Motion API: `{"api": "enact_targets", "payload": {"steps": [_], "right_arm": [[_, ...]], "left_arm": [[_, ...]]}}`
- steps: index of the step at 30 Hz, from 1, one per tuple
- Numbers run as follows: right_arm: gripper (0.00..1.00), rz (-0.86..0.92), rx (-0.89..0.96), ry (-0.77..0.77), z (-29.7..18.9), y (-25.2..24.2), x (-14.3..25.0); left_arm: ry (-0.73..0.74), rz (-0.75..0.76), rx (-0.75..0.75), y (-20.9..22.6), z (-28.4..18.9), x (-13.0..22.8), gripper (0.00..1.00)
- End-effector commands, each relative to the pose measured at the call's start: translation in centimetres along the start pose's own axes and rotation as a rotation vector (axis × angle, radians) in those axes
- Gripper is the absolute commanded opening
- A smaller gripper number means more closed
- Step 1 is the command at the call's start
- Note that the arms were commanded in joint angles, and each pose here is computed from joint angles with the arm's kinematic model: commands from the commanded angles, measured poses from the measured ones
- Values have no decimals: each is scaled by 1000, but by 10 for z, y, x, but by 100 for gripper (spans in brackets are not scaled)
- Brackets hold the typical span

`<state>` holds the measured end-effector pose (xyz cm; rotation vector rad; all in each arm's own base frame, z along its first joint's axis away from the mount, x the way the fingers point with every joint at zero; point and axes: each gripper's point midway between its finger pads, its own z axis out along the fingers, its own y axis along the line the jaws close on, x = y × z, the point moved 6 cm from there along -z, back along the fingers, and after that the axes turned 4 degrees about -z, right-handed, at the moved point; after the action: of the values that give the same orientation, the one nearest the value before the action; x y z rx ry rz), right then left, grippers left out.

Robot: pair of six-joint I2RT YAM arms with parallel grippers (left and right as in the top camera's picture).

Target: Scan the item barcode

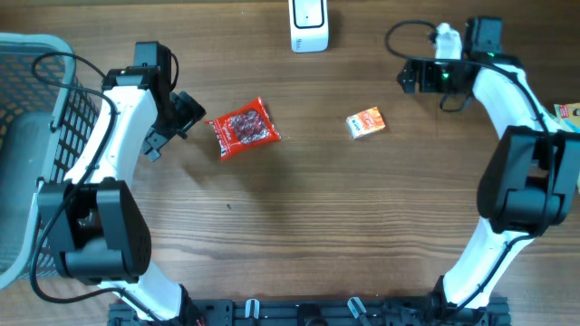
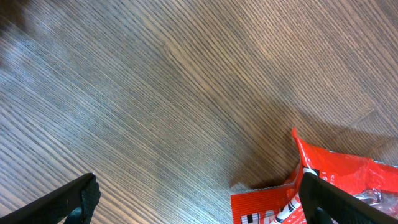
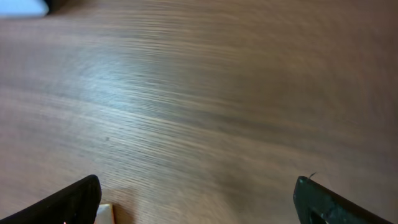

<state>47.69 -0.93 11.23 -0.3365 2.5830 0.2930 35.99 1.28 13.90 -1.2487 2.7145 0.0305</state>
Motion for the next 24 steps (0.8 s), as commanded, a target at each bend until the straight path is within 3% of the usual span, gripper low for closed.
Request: {"api": "enact_targets", "payload": {"steps": [1, 2, 4, 5, 11, 14, 16, 20, 23, 24], "right_arm": [[93, -345, -52, 25, 12, 54, -8], [89, -419, -69, 41, 17, 73, -7], [53, -534, -31, 99, 31, 106, 1], [47, -554, 3, 126, 36, 112, 5], [46, -384, 99, 322, 52, 97, 43], [38, -257, 121, 407, 43, 83, 59], [41, -204, 119, 470, 38, 82, 70], [62, -32, 222, 564, 21, 77, 81], [85, 0, 244, 661, 8, 78, 93], [86, 22, 249, 673, 7, 78, 95]], "left_arm": [[4, -13, -14, 2, 4, -1, 100], [4, -13, -14, 2, 4, -1, 100], [4, -13, -14, 2, 4, -1, 100], [4, -13, -14, 2, 4, -1, 100], [4, -13, -14, 2, 4, -1, 100], [4, -13, -14, 2, 4, -1, 100], [4, -13, -14, 2, 4, -1, 100], [4, -13, -14, 2, 4, -1, 100], [4, -13, -14, 2, 4, -1, 100], [4, -13, -14, 2, 4, -1, 100]]}}
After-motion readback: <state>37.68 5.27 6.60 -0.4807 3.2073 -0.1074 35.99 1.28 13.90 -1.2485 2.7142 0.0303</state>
